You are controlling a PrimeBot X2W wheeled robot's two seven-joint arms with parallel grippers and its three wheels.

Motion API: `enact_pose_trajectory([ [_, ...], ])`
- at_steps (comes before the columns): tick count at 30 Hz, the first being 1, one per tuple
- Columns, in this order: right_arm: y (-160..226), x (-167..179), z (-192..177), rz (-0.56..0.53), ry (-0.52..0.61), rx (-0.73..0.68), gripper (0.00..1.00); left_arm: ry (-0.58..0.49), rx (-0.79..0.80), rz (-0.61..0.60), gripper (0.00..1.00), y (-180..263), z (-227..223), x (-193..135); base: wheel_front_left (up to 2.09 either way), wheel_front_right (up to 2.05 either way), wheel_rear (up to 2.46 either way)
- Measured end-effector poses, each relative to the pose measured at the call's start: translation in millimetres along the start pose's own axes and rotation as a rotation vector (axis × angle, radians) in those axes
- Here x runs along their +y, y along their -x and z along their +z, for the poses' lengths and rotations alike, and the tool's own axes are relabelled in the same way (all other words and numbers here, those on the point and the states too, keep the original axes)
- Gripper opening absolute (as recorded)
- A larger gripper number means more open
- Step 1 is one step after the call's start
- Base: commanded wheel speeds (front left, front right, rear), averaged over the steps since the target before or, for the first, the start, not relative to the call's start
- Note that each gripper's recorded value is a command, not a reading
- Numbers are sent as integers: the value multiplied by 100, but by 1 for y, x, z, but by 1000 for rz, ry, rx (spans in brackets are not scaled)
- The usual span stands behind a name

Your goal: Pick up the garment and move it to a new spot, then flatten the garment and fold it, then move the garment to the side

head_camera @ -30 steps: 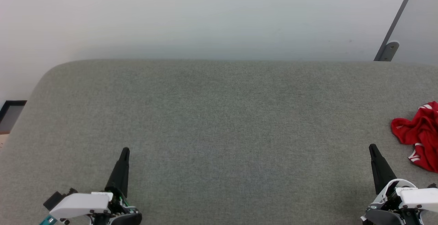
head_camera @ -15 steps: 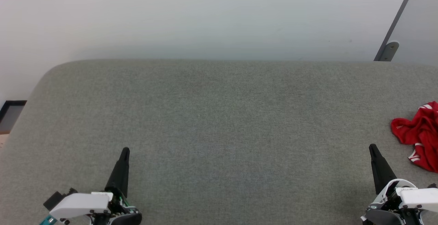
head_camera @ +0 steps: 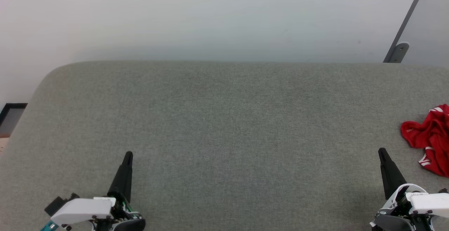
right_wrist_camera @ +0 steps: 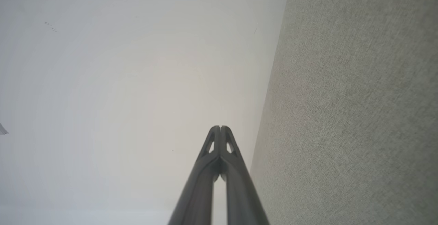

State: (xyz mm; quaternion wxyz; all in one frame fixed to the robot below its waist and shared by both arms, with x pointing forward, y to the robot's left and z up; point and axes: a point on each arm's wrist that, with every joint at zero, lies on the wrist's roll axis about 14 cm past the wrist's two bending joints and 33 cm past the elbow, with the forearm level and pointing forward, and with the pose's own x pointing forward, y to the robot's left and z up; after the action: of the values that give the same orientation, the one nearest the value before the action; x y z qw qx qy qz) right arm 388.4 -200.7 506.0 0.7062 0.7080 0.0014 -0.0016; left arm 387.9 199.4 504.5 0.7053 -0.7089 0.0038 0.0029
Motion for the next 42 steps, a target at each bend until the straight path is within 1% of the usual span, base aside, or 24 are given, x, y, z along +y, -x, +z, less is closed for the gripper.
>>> enact_pose_trajectory([
  [42, 0, 0, 0, 0, 0, -1, 0, 0, -1, 0, 0, 0, 0, 0, 0, 0, 0],
])
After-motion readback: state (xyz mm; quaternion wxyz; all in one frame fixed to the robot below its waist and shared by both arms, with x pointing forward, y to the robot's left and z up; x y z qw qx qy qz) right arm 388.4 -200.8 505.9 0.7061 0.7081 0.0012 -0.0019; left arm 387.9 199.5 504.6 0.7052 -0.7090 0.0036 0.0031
